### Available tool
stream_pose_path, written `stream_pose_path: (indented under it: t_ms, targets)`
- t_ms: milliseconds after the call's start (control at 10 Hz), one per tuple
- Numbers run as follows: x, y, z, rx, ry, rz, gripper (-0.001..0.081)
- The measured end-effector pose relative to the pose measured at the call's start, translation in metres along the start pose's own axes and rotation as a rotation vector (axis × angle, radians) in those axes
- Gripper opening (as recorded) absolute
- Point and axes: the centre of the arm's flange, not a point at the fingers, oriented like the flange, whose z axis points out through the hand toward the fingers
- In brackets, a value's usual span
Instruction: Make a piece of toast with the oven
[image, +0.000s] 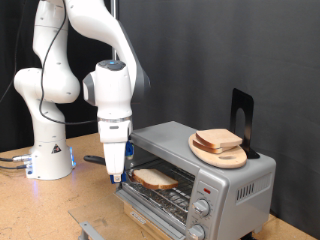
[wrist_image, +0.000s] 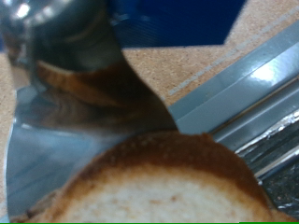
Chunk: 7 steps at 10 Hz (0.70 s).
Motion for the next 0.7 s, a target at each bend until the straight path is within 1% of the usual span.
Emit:
stream_pose_path:
  t_ms: [200,400,700]
  targets:
    - [0.000,0.003,0.000,-0.017,0.025,-0.030,0.0485]
    - [-0.001,0.006,-0.001,-0.024,0.036,-0.073,0.0485]
    - [0.001,0.017,-0.008,-0.032,0.054,-0.114,0.0485]
